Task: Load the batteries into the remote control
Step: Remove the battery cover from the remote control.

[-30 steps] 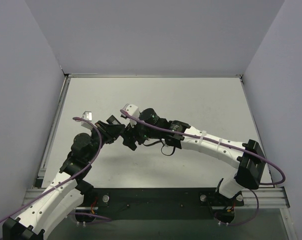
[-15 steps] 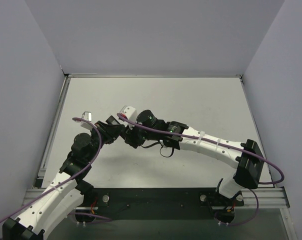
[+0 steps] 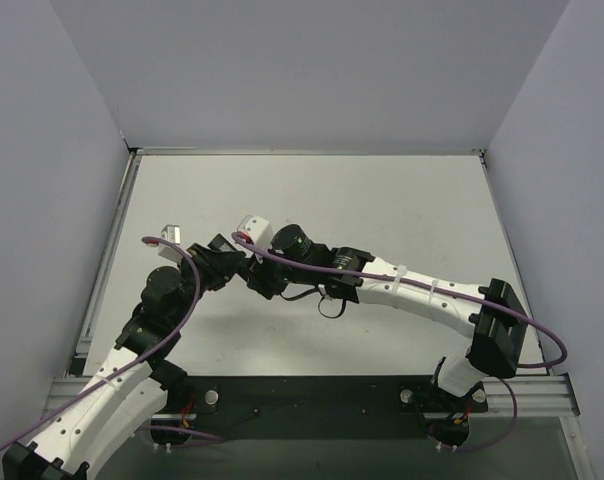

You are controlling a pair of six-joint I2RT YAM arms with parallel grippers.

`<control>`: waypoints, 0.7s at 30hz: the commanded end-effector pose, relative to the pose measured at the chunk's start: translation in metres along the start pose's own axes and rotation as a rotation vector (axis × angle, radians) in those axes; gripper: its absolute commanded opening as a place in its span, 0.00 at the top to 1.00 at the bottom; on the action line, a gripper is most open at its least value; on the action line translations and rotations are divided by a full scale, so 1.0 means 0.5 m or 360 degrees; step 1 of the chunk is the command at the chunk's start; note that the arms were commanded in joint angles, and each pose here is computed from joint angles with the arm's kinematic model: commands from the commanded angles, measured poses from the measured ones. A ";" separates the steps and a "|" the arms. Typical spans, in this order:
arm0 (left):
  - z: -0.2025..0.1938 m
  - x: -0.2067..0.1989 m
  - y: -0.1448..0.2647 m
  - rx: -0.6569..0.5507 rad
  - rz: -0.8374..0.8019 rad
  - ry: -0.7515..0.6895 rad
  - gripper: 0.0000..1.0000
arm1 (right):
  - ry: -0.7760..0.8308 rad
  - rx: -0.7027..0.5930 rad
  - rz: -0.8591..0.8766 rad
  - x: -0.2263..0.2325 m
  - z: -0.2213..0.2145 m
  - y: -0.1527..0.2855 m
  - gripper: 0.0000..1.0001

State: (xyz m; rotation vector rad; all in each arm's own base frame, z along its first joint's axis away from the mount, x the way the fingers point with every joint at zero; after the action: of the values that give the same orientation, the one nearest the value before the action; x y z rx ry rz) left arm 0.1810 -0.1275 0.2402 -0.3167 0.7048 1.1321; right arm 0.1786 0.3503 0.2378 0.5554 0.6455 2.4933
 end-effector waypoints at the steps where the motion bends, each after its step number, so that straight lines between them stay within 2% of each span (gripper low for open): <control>1: 0.109 -0.026 0.002 -0.0422 0.0042 0.0034 1.00 | 0.0037 0.0279 -0.0023 -0.008 -0.084 0.032 0.79; 8: 0.084 0.001 -0.017 -0.0459 0.0005 0.0117 1.00 | 0.0034 0.0371 -0.0038 -0.019 -0.130 0.037 0.80; 21: 0.042 0.040 -0.013 -0.0471 -0.0006 0.0063 1.00 | 0.0040 0.0407 -0.0109 -0.035 -0.158 0.043 0.83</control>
State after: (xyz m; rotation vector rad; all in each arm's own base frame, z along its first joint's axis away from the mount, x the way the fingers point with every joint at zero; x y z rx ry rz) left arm 0.1794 -0.1305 0.2070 -0.3661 0.7511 1.0616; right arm 0.1715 0.3388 0.2114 0.5470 0.6508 2.4857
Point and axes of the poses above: each gripper's point midway between its finger pads, its own y axis back along the fingers, its own x axis along the line the jaws close on, z = x × y, the point moved 8 cm from there along y, back along the fingers, and after that the axes turned 15 degrees about -y, right-handed, at the moved point
